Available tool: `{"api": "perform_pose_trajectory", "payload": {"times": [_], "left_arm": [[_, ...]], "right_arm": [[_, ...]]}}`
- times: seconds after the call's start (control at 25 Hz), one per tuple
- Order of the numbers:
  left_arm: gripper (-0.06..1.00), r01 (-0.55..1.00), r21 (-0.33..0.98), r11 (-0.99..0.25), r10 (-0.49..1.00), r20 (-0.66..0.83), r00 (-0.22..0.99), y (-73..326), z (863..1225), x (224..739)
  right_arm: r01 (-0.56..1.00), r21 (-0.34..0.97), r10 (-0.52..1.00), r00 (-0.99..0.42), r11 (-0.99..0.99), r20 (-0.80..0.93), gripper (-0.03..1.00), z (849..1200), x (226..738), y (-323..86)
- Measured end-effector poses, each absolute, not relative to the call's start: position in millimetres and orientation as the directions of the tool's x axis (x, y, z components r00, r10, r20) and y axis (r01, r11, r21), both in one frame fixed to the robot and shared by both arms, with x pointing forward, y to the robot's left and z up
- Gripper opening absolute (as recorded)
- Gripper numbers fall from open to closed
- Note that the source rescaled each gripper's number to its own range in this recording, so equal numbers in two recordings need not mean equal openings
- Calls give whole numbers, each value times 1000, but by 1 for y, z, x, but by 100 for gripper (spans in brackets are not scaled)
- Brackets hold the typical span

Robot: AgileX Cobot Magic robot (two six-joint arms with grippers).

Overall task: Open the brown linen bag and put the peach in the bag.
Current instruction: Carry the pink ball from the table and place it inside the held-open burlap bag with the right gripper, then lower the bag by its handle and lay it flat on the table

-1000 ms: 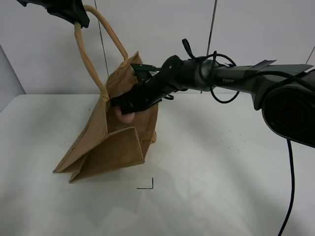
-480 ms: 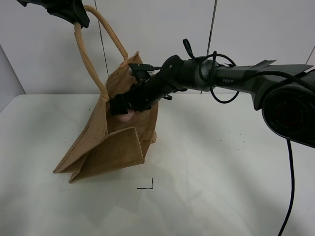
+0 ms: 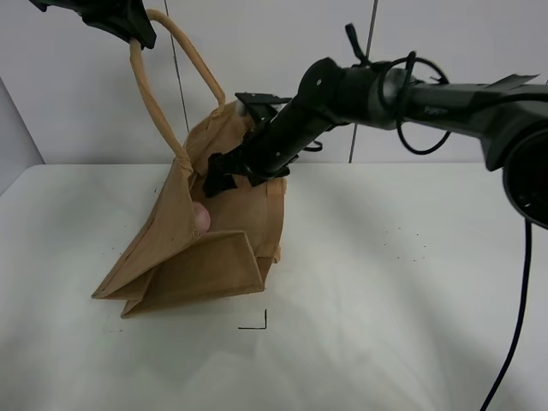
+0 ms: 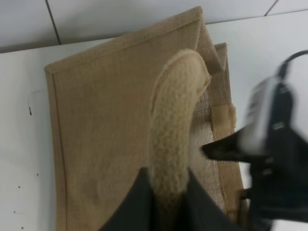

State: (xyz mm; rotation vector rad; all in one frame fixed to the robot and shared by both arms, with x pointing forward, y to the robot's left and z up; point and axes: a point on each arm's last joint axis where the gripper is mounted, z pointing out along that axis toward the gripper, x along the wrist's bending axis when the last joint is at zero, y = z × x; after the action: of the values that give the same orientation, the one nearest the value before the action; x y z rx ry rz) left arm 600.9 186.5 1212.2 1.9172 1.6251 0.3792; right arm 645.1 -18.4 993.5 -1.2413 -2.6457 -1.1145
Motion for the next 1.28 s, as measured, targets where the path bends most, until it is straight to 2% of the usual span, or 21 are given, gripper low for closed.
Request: {"api": "perform_pose_trajectory", "payload": {"times": [0.2, 0.48, 0.68, 1.08, 1.28], "left_arm": [[0, 796, 600, -79, 965, -155, 213, 187, 1212, 601], [0, 796, 600, -79, 965, -155, 213, 187, 1212, 601], [0, 796, 600, -79, 965, -155, 213, 187, 1212, 601], [0, 796, 600, -80, 964, -155, 214, 187, 1212, 601], [0, 796, 600, -80, 964, -155, 214, 187, 1212, 601]], "right_arm": [[731, 494, 744, -630, 472, 221, 100, 1019, 639, -50], [844, 300, 869, -488, 445, 84, 100, 1013, 641, -88], [894, 274, 919, -387, 354, 77, 100, 1007, 661, -133], [971, 223, 993, -102, 85, 64, 100, 1006, 687, -268], [983, 182, 997, -33, 21, 64, 100, 1005, 685, -301]]}}
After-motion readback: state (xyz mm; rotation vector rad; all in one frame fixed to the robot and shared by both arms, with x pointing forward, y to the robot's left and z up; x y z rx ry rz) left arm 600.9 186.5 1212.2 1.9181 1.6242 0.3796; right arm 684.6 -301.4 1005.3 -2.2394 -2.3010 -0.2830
